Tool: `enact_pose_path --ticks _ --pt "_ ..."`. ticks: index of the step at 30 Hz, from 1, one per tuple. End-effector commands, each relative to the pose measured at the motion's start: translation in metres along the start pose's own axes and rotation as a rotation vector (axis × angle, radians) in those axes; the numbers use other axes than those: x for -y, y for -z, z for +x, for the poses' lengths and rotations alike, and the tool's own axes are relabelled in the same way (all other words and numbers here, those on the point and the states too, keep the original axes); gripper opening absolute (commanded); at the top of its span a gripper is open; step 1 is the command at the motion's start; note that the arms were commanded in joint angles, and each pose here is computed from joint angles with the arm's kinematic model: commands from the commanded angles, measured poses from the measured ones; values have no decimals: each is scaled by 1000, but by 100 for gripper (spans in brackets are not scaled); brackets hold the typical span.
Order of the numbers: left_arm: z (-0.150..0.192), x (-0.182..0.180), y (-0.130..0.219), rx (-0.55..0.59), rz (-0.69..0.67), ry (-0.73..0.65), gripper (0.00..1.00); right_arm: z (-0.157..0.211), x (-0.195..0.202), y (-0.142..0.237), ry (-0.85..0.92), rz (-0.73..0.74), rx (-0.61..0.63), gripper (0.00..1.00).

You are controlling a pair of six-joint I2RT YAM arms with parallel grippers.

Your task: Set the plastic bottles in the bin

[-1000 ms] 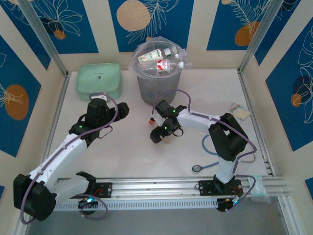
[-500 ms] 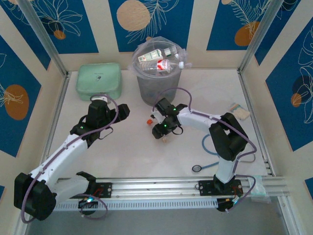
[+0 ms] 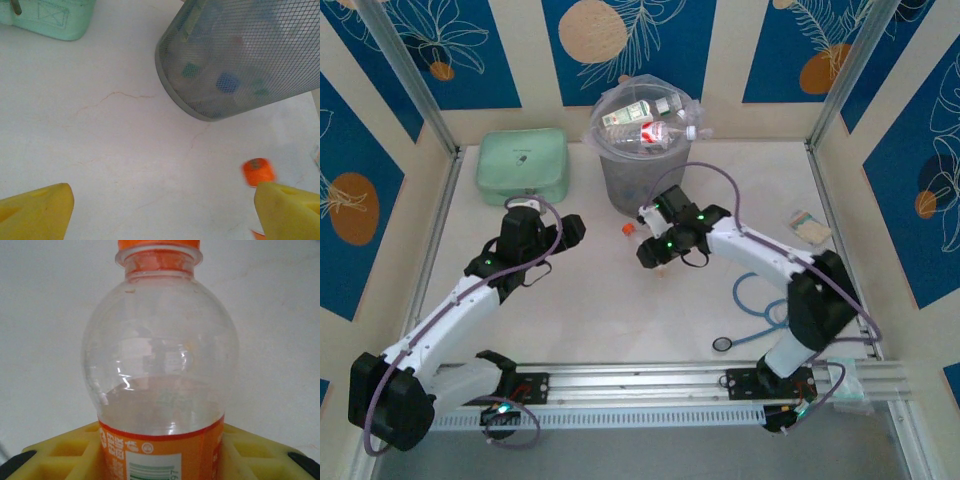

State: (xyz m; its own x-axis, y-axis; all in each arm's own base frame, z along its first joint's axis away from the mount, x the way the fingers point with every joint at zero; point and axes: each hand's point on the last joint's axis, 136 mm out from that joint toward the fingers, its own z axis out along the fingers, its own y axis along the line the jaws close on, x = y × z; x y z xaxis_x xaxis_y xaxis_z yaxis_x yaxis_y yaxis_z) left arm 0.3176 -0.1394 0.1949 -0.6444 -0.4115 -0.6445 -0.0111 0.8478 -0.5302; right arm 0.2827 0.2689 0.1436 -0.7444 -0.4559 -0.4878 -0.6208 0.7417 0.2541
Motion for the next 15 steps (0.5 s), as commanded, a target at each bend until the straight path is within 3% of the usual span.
enact_pose_path --ticks 1,5,10,15 --pt "-4 7 1 13 29 3 93 -43 -26 82 21 -102 228 41" --pt "-2 10 -3 7 53 20 93 -81 -20 159 73 -64 482 38" --pt "-2 17 -3 -5 86 41 93 -138 20 240 196 193 806 29" --pt "-18 29 5 29 98 35 91 -191 74 285 259 297 1044 17"
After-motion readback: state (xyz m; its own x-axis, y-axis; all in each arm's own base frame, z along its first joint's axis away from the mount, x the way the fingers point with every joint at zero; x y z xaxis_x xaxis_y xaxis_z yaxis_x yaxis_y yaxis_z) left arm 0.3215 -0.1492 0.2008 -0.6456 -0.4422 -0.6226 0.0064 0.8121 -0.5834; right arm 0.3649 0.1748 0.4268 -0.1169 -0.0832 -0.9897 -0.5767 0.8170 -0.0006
